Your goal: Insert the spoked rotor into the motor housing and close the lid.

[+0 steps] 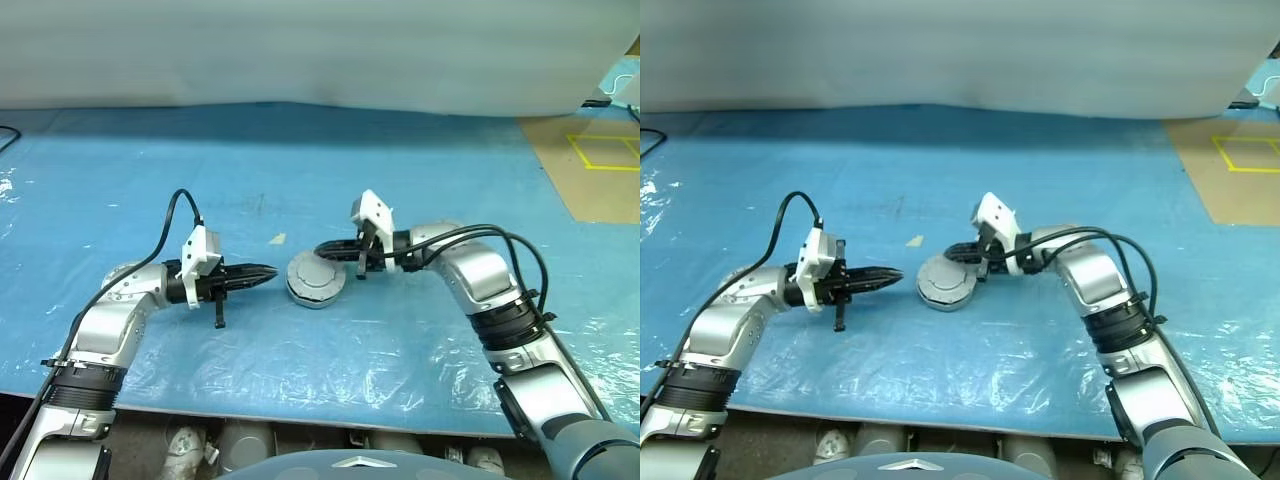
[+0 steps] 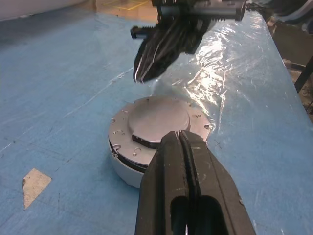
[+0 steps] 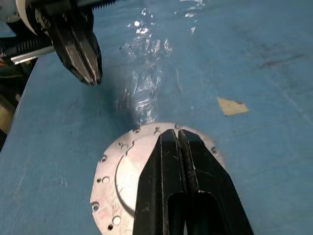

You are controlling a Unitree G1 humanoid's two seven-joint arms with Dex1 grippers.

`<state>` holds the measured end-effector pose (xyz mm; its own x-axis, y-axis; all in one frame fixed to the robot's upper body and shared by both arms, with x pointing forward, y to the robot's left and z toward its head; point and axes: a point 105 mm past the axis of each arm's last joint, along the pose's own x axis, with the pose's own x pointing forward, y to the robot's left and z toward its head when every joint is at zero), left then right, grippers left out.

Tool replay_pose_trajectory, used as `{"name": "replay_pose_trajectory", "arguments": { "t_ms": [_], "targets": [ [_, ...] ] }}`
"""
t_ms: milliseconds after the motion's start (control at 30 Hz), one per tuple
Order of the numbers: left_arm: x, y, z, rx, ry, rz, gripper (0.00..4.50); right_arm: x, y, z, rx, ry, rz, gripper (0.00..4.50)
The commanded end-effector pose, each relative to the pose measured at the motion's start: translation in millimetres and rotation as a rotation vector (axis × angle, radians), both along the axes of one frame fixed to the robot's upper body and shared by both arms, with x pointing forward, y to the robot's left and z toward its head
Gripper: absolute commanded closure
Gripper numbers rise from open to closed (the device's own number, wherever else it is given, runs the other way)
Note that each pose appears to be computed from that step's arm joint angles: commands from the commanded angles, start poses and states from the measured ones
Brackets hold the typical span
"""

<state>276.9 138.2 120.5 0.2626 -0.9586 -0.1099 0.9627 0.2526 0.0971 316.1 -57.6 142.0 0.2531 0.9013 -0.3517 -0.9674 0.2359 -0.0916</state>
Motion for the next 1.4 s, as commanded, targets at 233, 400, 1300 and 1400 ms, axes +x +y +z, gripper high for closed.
{"name": "replay_pose_trajectory", "arguments": {
  "t_ms": [233,400,1300,1400],
  "targets": [
    [-2,3,5,-0.007,-0.022,-0.009,4.50,-23,-2,-9,-0.065,-0.039,0.107,1.82],
    [-4,3,4,-0.004,-0.018,-0.013,4.50,-11,5,-13,-0.085,-0.067,0.072,0.42],
    [-5,9,-2,0.002,-0.012,0.019,4.50,-10,13,-46,-0.154,-0.030,0.112,0.42],
    [-5,9,-2,0.002,-0.014,0.020,4.50,-9,12,-57,-0.183,-0.018,0.099,0.42]
  ]
}}
